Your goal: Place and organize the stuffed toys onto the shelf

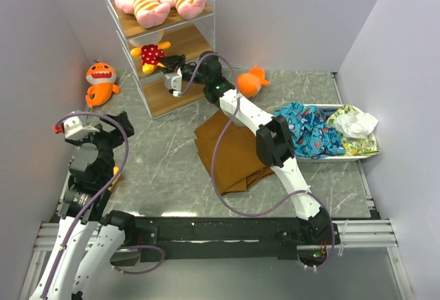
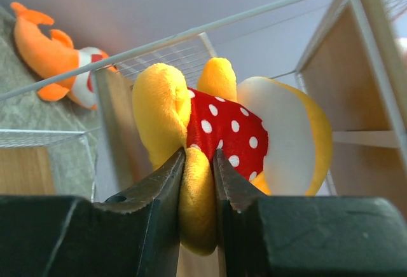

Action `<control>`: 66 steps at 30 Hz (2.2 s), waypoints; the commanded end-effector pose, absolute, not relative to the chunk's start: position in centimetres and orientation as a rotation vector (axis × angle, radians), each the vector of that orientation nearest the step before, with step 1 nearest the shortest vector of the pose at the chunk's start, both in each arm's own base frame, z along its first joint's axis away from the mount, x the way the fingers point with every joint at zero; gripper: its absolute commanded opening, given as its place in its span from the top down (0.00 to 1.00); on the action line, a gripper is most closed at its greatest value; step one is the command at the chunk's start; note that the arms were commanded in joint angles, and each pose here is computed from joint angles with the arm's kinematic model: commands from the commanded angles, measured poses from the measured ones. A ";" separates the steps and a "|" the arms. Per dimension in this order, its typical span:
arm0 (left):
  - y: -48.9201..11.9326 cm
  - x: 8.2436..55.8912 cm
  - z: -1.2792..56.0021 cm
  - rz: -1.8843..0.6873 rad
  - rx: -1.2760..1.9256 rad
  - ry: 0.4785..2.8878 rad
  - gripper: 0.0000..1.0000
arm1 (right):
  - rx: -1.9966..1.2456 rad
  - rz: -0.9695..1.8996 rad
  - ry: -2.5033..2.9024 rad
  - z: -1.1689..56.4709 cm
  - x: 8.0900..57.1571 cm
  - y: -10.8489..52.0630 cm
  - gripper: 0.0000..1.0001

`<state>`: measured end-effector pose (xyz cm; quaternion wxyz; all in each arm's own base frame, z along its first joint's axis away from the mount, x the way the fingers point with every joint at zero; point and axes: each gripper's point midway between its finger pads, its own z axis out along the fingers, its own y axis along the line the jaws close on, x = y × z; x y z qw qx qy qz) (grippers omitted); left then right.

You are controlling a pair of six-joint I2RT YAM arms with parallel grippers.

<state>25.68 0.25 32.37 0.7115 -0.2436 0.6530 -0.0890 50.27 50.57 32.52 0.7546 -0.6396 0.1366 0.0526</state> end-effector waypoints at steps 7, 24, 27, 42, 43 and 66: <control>0.2 25.7 33.3 -0.223 -0.550 1.411 0.04 | -1.313 0.069 0.216 36.0 50.2 50.0 0.56; 1.0 25.7 32.7 -0.200 -0.613 1.412 0.04 | -1.261 0.099 0.189 38.7 49.2 49.2 0.38; 1.5 25.8 32.1 -0.186 -0.679 1.424 0.04 | -1.228 0.117 0.173 40.2 48.4 48.8 0.34; 4.9 23.5 19.8 0.157 -1.415 1.650 0.03 | -0.789 0.570 0.307 42.2 34.8 40.4 0.40; 5.3 23.1 19.2 0.188 -1.451 1.649 0.03 | -0.744 0.622 0.316 43.3 33.4 39.3 0.41; 6.4 22.2 6.3 0.366 -1.722 1.845 0.21 | -0.238 1.158 1.439 32.3 34.1 37.9 0.39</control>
